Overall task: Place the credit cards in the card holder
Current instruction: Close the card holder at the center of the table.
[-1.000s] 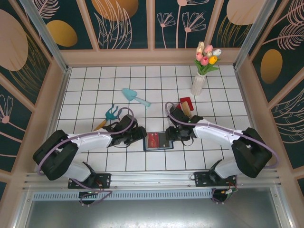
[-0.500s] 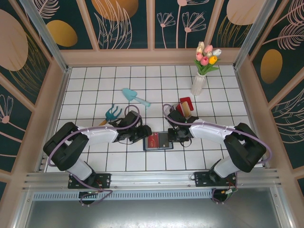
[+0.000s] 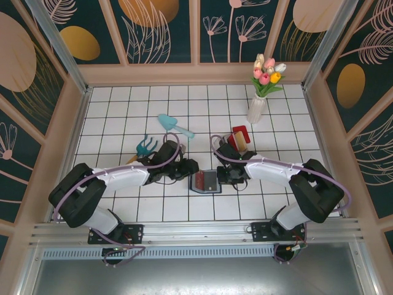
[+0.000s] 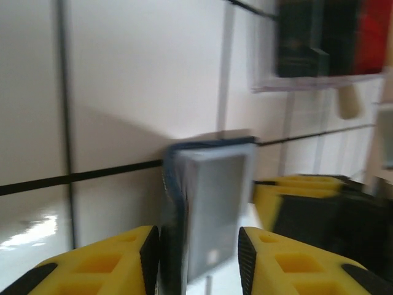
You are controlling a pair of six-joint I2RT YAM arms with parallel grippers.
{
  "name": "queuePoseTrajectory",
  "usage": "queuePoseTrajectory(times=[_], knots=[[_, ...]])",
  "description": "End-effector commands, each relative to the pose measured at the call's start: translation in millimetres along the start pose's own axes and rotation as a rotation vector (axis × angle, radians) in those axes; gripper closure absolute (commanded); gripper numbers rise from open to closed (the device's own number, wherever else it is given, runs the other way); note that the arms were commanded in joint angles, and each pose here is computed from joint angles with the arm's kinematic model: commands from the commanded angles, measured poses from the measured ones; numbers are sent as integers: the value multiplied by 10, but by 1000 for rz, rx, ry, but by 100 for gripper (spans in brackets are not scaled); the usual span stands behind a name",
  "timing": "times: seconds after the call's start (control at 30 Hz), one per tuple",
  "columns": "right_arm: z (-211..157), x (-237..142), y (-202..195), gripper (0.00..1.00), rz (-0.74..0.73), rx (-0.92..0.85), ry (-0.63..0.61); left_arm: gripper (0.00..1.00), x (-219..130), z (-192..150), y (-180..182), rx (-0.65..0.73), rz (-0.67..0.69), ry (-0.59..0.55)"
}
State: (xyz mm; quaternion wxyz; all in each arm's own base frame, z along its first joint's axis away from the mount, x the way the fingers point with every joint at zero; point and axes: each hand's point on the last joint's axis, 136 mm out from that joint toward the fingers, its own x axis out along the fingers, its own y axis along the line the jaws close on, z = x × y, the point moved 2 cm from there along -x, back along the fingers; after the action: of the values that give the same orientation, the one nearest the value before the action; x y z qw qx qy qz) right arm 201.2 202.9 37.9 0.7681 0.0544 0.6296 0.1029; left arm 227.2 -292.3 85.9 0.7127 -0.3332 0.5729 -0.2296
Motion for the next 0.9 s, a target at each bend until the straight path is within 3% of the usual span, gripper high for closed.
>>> queuePoseTrajectory(times=[0.0,0.1,0.3,0.43,0.53,0.73,0.8,0.87], knots=[[-30,38,47,83,37,22,2,58,-56,-17,-429,43,-180,30],[-25,43,70,83,59,37,-5,57,30,-48,-477,39,-218,67],[33,-44,106,86,131,109,-53,58,373,-113,-448,43,-170,126],[53,-111,-22,82,112,167,-85,62,594,-179,-159,49,-2,144],[31,-127,-190,78,56,210,-98,64,649,-200,61,50,93,145],[-29,-119,-469,78,-59,239,-85,65,670,-254,205,55,139,156],[-13,-132,-494,78,-59,253,-84,64,665,-252,201,60,140,154],[51,-174,-423,71,-17,242,-106,63,660,-234,159,69,128,150]])
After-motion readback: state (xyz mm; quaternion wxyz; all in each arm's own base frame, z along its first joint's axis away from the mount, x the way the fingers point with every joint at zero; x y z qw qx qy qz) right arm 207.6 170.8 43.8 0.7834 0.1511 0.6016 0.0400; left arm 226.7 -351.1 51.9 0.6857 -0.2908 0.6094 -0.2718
